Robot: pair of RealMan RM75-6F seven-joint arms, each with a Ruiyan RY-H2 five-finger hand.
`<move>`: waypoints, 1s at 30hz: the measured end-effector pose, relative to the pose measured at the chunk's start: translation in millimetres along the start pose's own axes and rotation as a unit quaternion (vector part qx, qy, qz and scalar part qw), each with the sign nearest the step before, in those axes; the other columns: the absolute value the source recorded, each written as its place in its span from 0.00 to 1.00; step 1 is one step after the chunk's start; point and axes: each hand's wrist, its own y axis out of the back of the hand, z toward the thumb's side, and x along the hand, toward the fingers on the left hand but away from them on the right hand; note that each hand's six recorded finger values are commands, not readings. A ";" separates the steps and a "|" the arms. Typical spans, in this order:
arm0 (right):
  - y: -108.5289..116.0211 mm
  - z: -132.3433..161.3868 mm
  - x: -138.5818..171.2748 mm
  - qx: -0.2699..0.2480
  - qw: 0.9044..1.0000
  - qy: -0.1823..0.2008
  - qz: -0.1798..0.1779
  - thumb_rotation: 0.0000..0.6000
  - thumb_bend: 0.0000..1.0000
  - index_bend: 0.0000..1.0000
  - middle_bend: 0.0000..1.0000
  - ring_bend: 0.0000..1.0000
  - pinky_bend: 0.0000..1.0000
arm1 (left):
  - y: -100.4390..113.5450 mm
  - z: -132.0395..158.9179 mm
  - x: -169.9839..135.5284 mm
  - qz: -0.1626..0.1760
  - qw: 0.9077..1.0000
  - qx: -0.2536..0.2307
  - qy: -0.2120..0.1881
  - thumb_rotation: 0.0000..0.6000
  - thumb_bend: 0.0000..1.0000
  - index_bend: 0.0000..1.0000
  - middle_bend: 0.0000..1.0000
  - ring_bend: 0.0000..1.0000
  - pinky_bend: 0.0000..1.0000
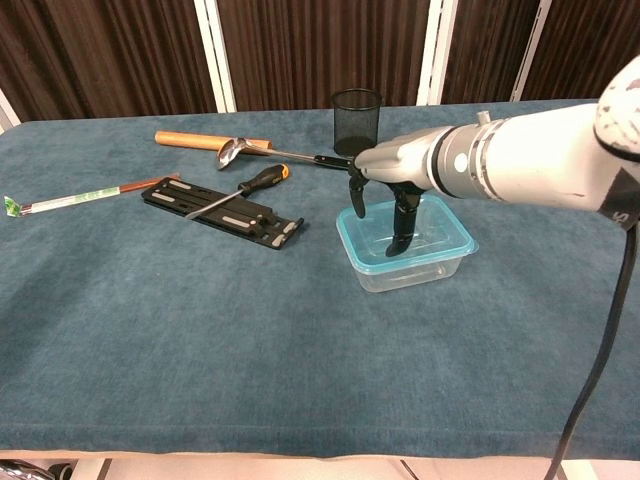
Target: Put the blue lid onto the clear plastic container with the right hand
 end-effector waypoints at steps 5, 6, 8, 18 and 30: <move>-0.1 -1.1 -0.1 0.002 1.000 0.000 0.003 1.00 0.10 0.46 0.10 0.00 0.10 | -0.2 -0.1 0.9 0.000 1.000 0.000 0.000 1.00 0.39 0.00 0.00 0.00 0.11; 0.0 -1.4 0.2 0.001 1.000 0.000 0.003 1.00 0.10 0.46 0.10 0.00 0.10 | -0.3 0.0 1.0 -0.001 1.000 0.001 0.000 1.00 0.39 0.00 0.00 0.00 0.11; -0.5 -2.1 0.4 0.002 1.000 -0.001 0.004 1.00 0.10 0.46 0.10 0.00 0.10 | -0.6 0.3 1.1 -0.001 1.000 0.001 -0.001 1.00 0.39 0.00 0.00 0.00 0.11; -3.9 -2.5 0.2 0.006 1.000 -0.001 0.009 1.00 0.10 0.46 0.10 0.00 0.10 | -0.7 0.8 1.3 -0.001 1.000 0.000 -0.002 1.00 0.39 0.00 0.00 0.00 0.11; -8.7 -1.8 -1.0 0.011 1.000 -0.001 0.012 1.00 0.10 0.47 0.10 0.00 0.10 | -0.8 0.9 1.5 -0.002 1.000 -0.002 -0.002 1.00 0.39 0.00 0.00 0.00 0.11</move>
